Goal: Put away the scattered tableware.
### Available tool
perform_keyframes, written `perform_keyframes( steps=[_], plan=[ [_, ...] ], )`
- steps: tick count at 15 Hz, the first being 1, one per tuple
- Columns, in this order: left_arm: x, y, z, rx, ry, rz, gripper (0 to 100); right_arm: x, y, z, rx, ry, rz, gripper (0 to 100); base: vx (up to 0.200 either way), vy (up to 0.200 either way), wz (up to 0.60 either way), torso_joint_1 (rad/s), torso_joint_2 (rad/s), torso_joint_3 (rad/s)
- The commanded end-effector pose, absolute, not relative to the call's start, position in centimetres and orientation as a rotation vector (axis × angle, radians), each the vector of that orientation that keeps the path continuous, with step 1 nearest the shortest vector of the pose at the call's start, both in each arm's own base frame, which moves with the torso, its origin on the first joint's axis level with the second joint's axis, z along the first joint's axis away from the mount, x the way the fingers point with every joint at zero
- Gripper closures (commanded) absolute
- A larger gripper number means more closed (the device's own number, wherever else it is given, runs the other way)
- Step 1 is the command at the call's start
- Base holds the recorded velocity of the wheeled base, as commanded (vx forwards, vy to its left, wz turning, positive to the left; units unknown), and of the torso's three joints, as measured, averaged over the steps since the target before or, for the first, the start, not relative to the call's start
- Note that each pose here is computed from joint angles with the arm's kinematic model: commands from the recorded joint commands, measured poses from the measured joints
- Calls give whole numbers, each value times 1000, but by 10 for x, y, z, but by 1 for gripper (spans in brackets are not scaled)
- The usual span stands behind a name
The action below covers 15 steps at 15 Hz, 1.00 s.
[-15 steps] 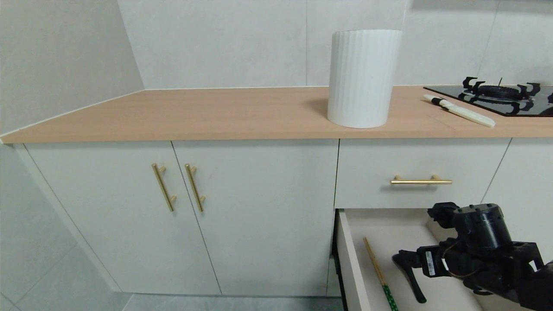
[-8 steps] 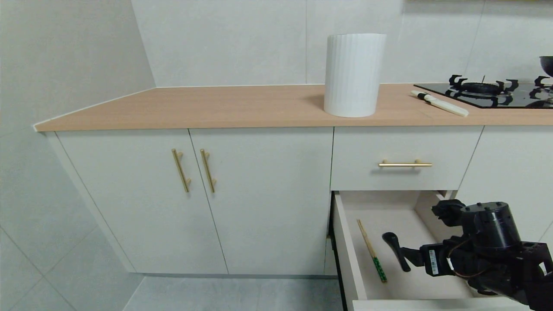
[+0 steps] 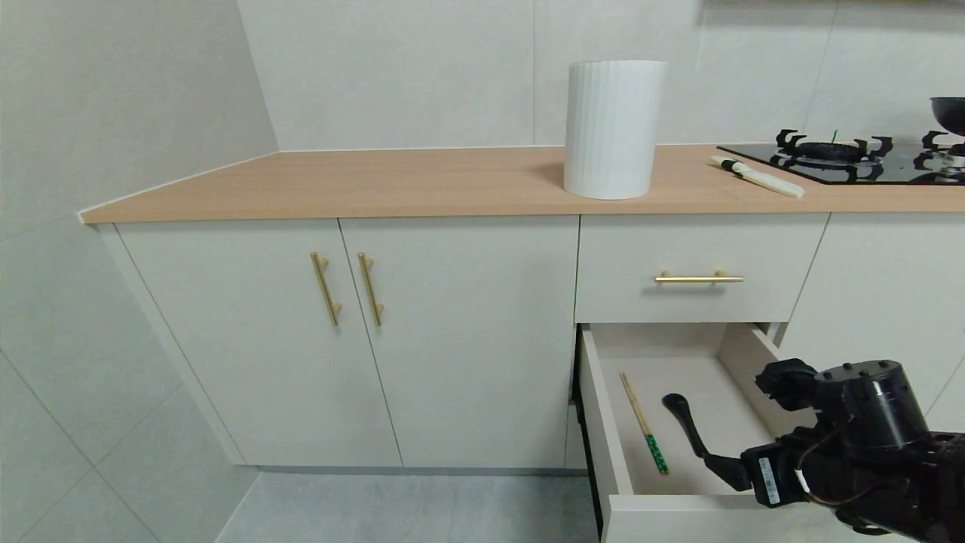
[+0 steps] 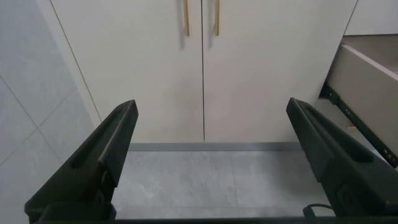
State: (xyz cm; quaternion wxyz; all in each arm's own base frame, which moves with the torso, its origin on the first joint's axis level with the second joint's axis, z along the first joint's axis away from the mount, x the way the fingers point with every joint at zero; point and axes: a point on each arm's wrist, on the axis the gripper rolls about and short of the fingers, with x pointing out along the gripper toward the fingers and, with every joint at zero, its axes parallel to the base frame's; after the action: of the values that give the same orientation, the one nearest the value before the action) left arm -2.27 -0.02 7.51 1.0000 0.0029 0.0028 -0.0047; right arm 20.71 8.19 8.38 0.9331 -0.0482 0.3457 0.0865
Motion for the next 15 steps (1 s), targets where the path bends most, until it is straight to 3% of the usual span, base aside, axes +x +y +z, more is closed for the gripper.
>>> perform_keyframes(
  steps=[1, 6, 10, 15],
  plan=[
    [-23, 0, 75, 6, 6, -9, 0, 181, 82, 109, -88, 688, 302, 0, 0, 0, 0, 0, 0, 0],
    [-23, 0, 75, 6, 5, -9, 0, 143, 77, 125, -193, 773, 514, 0, 0, 0, 0, 0, 0, 0],
    [-23, 0, 75, 6, 5, -9, 0, 130, 73, 116, -286, 898, 631, 0, 0, 0, 0, 0, 0, 0],
    [-23, 0, 75, 6, 6, -9, 0, 144, 80, 96, -305, 1035, 632, 0, 0, 0, 0, 0, 0, 0]
  ],
)
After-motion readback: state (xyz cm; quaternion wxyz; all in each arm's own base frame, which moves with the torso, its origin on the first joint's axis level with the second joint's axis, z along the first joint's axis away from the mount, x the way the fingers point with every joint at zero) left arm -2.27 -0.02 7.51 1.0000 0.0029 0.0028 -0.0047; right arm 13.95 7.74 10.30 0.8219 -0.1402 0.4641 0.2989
